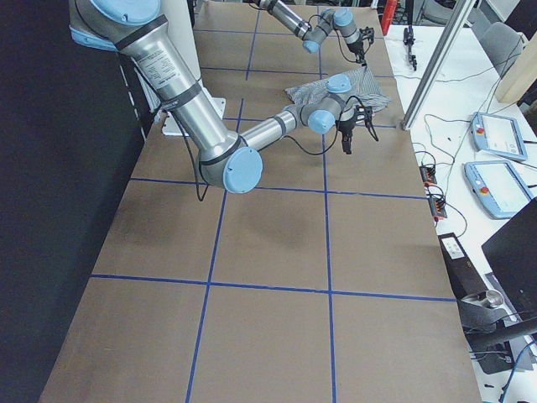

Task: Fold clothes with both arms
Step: 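Grasp the shirt by the white collar with the right gripper and drag it inward, then release the shirt and draw the right gripper back toward the robot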

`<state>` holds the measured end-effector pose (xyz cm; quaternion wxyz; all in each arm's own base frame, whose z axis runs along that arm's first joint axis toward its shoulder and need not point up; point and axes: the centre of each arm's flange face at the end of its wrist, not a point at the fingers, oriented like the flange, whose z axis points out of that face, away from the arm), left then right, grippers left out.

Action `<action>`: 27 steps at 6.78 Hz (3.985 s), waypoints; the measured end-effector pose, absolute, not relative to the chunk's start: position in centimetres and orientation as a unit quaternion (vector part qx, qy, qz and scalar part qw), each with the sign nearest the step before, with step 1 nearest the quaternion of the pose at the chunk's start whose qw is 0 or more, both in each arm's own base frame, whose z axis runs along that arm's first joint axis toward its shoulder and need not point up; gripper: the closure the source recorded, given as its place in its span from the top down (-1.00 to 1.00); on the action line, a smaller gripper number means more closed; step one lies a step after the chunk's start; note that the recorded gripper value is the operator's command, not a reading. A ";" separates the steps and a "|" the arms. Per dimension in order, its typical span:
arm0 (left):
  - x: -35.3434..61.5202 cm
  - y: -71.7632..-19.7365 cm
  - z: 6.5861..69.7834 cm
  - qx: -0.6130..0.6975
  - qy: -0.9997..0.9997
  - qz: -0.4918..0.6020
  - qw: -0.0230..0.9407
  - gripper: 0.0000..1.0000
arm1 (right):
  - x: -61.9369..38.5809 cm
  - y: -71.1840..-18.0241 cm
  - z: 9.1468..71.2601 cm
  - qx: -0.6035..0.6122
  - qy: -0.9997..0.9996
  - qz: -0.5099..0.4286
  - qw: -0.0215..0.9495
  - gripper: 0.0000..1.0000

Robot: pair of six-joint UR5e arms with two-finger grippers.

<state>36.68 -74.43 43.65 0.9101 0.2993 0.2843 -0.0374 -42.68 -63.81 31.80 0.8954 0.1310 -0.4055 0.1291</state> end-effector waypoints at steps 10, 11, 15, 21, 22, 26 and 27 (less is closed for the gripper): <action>32.8 -73.4 42.9 0.314 0.334 0.016 0.888 1.00 | -63.9 -64.1 20.6 0.160 -0.452 0.315 0.819 0.43; 32.8 -73.4 42.8 0.314 0.335 0.016 0.888 1.00 | -64.4 -64.0 20.7 0.161 -0.452 0.316 0.819 0.41; 32.8 -73.3 43.1 0.313 0.334 0.016 0.889 1.00 | -65.4 -63.1 21.4 0.155 -0.449 0.311 0.824 -1.00; 32.2 -72.4 42.9 0.320 0.338 0.016 0.885 1.00 | -56.1 -57.9 28.1 0.165 -0.487 0.260 0.817 -1.00; 32.3 -72.3 42.8 0.321 0.340 0.017 0.884 1.00 | -53.1 -55.6 30.5 0.166 -0.493 0.256 0.814 -1.00; 33.0 -70.8 41.8 0.326 0.352 0.021 0.877 1.00 | -48.3 -48.5 36.3 0.167 -0.489 0.245 0.820 1.00; 33.2 -70.4 41.7 0.327 0.354 0.022 0.876 1.00 | -48.4 -48.3 36.3 0.177 -0.480 0.248 0.823 1.00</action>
